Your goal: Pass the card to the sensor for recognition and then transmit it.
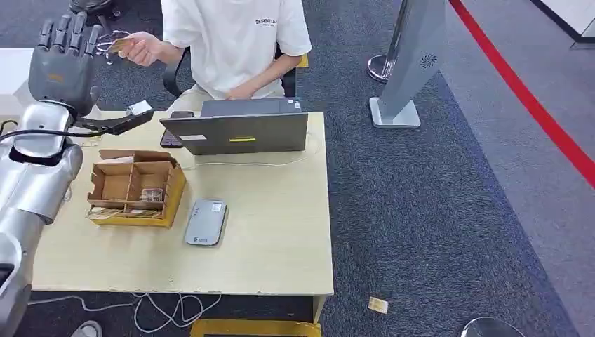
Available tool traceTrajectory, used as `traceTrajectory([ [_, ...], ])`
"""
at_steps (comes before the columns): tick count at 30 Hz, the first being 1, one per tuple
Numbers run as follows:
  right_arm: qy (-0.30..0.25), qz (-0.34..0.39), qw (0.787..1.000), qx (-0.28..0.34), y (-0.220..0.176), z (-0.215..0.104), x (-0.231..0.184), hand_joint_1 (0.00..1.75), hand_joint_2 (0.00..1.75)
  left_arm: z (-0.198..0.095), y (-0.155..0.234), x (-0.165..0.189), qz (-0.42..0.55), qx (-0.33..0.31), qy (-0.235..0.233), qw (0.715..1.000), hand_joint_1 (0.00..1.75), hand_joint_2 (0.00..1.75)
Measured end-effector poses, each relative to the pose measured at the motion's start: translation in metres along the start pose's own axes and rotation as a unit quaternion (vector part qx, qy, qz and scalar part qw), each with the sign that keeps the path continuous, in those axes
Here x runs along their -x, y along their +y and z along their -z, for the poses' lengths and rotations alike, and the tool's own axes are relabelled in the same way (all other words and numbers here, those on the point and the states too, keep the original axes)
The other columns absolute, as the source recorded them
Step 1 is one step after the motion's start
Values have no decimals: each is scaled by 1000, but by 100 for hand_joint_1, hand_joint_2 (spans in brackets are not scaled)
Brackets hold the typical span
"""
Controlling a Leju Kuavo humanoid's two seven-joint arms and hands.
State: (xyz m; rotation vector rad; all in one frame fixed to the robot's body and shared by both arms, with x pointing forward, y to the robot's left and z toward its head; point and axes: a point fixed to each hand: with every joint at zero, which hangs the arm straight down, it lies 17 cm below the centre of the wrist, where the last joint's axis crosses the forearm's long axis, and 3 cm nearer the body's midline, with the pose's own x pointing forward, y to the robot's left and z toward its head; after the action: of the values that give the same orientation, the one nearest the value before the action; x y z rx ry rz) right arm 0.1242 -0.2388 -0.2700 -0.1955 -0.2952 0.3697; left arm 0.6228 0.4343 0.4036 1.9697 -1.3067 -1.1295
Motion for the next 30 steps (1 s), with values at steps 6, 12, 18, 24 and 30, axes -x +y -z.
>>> traceTrajectory([
  [6, 7, -4, 1000, 22, -5, 0, 9, 0, 175, -1, -6, -20, -82, 12, 0, 997, 0, 175],
  [12, 9, -6, 1000, 21, -4, -1, 12, 0, 175, -1, -9, -27, -78, 17, -9, 997, 0, 175],
  [18, 10, -6, 1000, 21, -4, -1, 13, 0, 175, 0, -11, -30, -77, 21, -12, 997, 0, 175],
  [24, 11, -8, 1000, 20, -3, -1, 15, 0, 175, -1, -13, -31, -82, 24, -10, 996, 0, 175],
  [30, 11, -12, 1000, 20, -3, -1, 16, 0, 175, -1, -15, -32, -83, 26, -11, 996, 0, 175],
])
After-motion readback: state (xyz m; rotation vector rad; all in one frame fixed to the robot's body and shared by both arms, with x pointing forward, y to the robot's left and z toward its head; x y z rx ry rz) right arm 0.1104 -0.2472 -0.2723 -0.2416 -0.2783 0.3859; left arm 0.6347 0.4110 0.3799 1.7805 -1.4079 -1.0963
